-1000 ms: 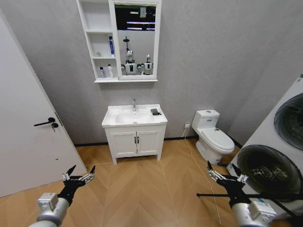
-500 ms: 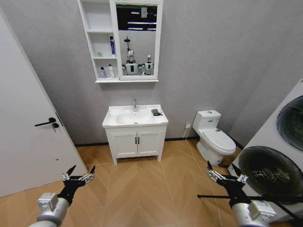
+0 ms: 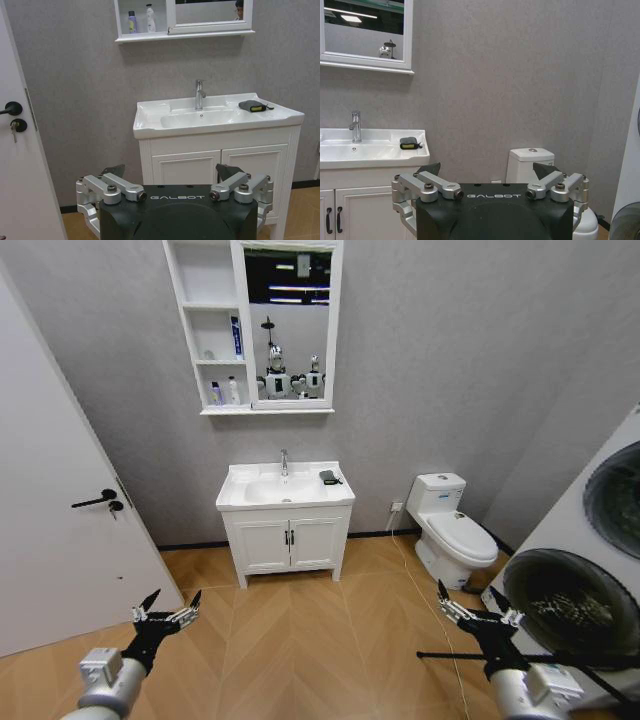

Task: Move facial cleanser and shampoo from washbasin to cabinet, then wipe washbasin with towel.

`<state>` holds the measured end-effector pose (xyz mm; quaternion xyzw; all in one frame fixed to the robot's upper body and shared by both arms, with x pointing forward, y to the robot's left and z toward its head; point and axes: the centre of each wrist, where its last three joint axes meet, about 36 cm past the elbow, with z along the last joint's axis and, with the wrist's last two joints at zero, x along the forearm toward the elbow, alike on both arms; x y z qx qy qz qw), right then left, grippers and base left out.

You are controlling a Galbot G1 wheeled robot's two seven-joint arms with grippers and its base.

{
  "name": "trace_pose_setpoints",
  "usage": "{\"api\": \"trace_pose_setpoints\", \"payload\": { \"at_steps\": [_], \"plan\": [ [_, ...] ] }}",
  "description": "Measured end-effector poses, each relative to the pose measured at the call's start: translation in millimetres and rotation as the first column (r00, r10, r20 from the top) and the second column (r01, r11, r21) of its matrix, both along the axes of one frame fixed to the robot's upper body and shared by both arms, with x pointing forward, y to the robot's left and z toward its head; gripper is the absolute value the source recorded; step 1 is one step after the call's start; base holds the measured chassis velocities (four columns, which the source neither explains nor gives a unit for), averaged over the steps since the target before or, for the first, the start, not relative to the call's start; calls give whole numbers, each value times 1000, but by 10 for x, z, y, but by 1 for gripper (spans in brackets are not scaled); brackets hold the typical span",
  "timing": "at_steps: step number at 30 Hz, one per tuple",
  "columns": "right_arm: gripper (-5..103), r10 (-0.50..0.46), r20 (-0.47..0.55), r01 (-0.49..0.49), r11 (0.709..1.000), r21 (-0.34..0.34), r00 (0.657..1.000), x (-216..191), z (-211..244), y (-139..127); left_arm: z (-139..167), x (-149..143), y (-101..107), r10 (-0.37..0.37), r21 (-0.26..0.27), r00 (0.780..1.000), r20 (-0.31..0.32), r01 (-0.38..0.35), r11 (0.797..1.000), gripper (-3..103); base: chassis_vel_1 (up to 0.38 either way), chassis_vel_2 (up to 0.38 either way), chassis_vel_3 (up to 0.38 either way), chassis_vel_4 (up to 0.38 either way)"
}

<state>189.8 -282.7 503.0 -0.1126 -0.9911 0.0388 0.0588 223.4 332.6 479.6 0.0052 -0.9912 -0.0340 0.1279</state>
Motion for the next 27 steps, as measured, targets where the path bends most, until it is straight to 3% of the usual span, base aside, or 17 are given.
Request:
{"api": "trace_pose_setpoints", "payload": {
  "at_steps": [27],
  "plan": [
    [100,0,0,0,1000,0,1000,0,0,0,0,0,0,0,0,1000,0,0,1000,100,17,14,14,14]
  ]
}}
